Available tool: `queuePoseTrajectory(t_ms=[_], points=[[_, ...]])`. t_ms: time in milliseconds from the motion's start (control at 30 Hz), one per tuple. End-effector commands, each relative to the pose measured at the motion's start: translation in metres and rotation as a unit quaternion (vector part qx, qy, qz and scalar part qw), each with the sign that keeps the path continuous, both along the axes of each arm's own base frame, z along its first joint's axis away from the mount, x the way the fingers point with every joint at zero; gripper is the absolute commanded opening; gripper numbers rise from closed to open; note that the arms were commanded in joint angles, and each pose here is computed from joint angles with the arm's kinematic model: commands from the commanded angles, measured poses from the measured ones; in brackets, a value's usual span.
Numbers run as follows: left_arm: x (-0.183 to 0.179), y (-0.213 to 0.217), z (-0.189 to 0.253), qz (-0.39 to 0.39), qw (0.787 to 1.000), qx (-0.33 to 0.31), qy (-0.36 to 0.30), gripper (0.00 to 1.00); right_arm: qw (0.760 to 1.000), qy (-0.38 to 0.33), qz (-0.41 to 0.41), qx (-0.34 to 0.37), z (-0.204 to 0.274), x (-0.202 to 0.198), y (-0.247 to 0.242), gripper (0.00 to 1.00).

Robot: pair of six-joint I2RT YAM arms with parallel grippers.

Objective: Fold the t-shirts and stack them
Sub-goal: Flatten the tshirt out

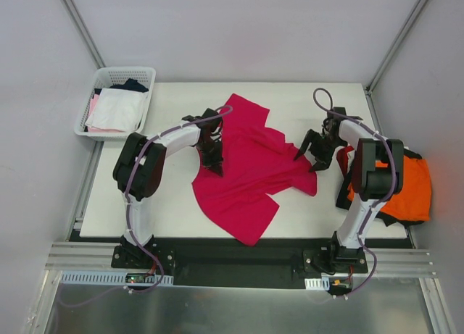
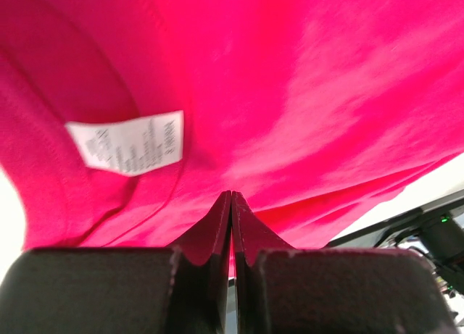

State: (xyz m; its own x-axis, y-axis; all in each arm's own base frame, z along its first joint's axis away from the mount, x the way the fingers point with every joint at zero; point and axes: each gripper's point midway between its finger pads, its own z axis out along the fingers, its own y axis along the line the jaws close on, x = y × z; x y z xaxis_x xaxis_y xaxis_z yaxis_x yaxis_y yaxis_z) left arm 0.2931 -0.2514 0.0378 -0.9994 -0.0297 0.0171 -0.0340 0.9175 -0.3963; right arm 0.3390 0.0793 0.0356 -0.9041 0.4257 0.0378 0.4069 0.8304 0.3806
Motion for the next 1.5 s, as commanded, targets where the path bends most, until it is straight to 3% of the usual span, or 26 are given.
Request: queuePoseTrajectory(t_ms=[0,300,400,433,500,533,733,867,1000,1233,1467], points=[[-0.008,0.01,0.02,-0.019,0.999,0.002,-0.034,0.0,0.999,-0.049,-0.024,0.005,0.015,0.038,-0.015,0.76],[-0.007,0.014,0.018,-0.02,0.999,0.005,-0.033,0.01,0.999,-0.024,-0.019,0.044,-0.008,0.036,-0.004,0.72],[-0.006,0.013,0.015,-0.02,0.999,0.004,-0.029,0.01,0.998,-0.033,-0.012,0.047,-0.008,0.034,-0.001,0.64],[-0.006,0.013,0.014,-0.02,0.999,0.004,-0.026,0.0,0.998,-0.032,-0.01,0.051,-0.007,0.033,0.001,0.45],[-0.007,0.012,0.012,-0.018,1.0,0.002,-0.02,0.0,0.997,-0.031,-0.004,0.069,-0.002,0.032,0.008,0.23],[-0.007,0.01,0.012,-0.018,1.0,0.0,-0.019,0.0,0.997,-0.031,-0.004,0.074,0.001,0.031,0.012,0.01],[0.0,0.006,0.015,-0.014,1.0,-0.004,-0.023,0.0,0.991,-0.076,0.08,0.074,0.055,0.019,0.071,0.01],[0.004,-0.003,0.014,-0.013,1.0,-0.016,-0.016,0.0,0.977,-0.108,0.163,0.088,0.103,0.004,0.139,0.01],[0.003,-0.005,0.013,-0.012,1.0,-0.019,-0.011,0.0,0.966,-0.101,0.213,0.104,0.118,-0.016,0.184,0.01],[0.005,0.008,0.013,0.005,0.999,0.009,-0.031,0.0,0.944,-0.006,0.326,0.045,0.093,-0.072,0.217,0.01],[0.02,0.054,0.048,0.118,0.985,0.052,-0.112,0.0,0.923,0.057,0.38,-0.005,0.06,-0.126,0.206,0.01]])
